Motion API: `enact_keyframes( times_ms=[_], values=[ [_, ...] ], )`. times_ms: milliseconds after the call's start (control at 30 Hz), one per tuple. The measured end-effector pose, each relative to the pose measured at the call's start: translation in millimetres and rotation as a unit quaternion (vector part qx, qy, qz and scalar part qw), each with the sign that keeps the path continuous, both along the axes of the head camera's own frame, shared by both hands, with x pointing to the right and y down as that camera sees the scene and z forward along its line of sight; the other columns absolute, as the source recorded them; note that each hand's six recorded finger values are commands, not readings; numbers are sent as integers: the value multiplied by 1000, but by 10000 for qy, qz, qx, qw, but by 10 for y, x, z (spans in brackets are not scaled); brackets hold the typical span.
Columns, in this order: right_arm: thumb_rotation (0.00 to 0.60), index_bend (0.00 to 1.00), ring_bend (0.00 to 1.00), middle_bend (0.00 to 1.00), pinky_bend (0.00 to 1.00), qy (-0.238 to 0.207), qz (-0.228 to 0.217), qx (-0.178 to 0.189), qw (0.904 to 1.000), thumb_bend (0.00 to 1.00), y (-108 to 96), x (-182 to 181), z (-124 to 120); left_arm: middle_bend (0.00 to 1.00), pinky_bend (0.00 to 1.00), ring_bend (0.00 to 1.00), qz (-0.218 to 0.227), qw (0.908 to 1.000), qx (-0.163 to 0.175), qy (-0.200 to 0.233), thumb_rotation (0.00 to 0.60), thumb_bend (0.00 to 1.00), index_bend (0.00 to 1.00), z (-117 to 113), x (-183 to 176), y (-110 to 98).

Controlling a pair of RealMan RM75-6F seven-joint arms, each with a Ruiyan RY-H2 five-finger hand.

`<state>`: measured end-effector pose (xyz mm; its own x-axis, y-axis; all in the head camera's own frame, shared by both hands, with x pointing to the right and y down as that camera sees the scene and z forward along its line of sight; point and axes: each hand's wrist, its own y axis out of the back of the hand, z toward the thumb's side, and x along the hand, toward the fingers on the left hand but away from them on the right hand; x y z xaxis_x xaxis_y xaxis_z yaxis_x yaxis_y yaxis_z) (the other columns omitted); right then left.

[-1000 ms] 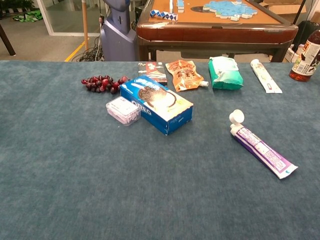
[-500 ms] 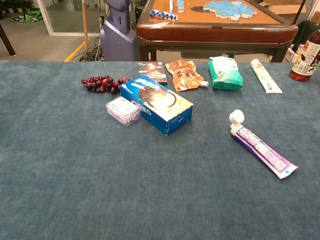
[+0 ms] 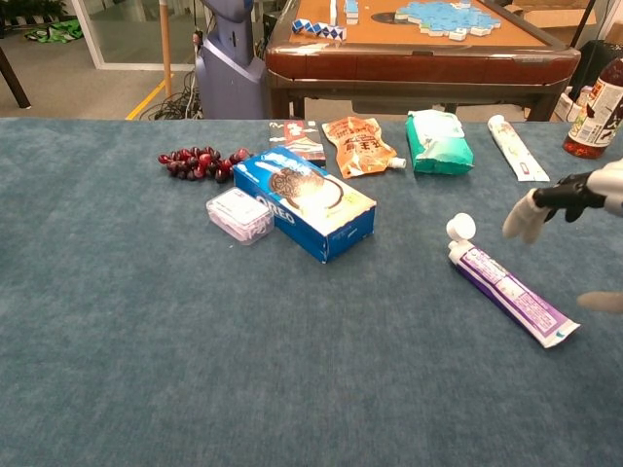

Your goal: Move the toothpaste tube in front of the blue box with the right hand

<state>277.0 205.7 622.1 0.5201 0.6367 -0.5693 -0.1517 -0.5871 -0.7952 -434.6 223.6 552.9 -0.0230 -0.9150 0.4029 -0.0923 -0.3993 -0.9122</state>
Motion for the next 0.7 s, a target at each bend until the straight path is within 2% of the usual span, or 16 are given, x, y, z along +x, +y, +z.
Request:
enact_keyframes(
  times_ms=[333,700],
  values=[
    [579,302,245,381,292,183,-424,-215,9987,234,152,-134,364,89,48,63,-38,10000,5,4,600,180,0,-26,-26,27],
    [580,302,245,388,286,475,-600,-209,9969,234,162,-125,611,89,49,63,-64,10000,1,-13,600,180,0,-38,-55,38]
  ],
)
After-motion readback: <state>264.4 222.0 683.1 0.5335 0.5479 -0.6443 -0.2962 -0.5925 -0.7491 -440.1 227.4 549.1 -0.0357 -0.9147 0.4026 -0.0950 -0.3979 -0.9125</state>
